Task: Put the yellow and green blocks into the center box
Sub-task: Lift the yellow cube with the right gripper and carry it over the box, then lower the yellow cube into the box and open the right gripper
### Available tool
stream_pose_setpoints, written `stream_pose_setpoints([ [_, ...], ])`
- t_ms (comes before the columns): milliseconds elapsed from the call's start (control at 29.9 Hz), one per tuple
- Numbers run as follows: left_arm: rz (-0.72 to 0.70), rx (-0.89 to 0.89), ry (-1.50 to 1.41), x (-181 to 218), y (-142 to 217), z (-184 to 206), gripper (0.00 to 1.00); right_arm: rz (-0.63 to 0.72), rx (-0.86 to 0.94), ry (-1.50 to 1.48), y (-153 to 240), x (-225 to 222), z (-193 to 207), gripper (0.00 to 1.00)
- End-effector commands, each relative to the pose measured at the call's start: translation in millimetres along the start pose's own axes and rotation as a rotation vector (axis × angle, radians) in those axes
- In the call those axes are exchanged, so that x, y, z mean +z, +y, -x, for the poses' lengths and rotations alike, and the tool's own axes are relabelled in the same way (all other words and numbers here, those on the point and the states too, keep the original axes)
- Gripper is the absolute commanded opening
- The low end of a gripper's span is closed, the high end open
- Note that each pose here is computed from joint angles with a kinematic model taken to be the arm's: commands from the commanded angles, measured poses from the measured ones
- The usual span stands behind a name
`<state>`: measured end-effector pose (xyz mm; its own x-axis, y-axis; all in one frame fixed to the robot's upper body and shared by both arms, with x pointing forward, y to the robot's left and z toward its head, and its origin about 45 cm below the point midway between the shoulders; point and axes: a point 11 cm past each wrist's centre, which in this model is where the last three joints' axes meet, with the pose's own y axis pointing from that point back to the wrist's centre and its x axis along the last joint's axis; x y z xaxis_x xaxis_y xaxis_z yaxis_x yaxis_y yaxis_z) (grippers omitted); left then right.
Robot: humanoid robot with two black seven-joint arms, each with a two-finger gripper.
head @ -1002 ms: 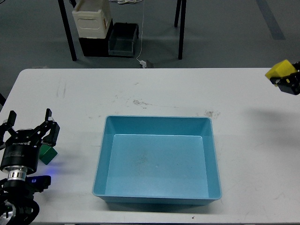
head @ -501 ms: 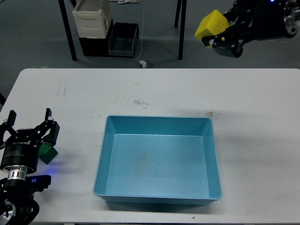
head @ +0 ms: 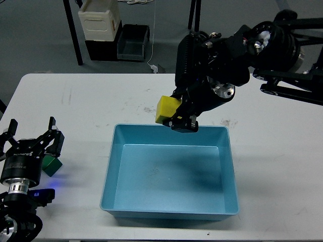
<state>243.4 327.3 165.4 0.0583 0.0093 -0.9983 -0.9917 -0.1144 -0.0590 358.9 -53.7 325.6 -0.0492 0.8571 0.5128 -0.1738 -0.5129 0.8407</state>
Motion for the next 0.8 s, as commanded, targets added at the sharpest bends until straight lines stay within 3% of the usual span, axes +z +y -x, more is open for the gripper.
stream_pose_setpoints([
  [0, 0.007, -0.002, 0.000, 1.4, -0.4, 0.5, 1.00, -0.049, -0.074, 0.027, -21.3, -15.6, 10.1, 0.00],
  [401, 0.043, -0.020, -0.009, 12.8, -3.3, 5.7, 1.00, -0.158, -0.184, -0.019, -82.2, -46.1, 50.0, 0.05],
  [501, 0.045, -0.020, -0.011, 13.7, -3.5, 6.0, 1.00, -0.165, -0.200, -0.048, -92.4, -47.9, 61.3, 0.11],
  [601, 0.047, -0.024, -0.011, 14.2, -4.3, 7.3, 1.00, -0.165, -0.209, -0.060, -96.0, -47.7, 66.3, 0.27],
  [702, 0.052, -0.025, -0.012, 15.8, -4.6, 7.5, 1.00, -0.166, -0.216, -0.065, -96.3, -47.8, 69.5, 0.64],
  [768, 0.054, -0.028, -0.012, 16.5, -4.9, 8.4, 1.00, -0.159, -0.216, -0.070, -95.1, -45.3, 70.2, 0.81],
])
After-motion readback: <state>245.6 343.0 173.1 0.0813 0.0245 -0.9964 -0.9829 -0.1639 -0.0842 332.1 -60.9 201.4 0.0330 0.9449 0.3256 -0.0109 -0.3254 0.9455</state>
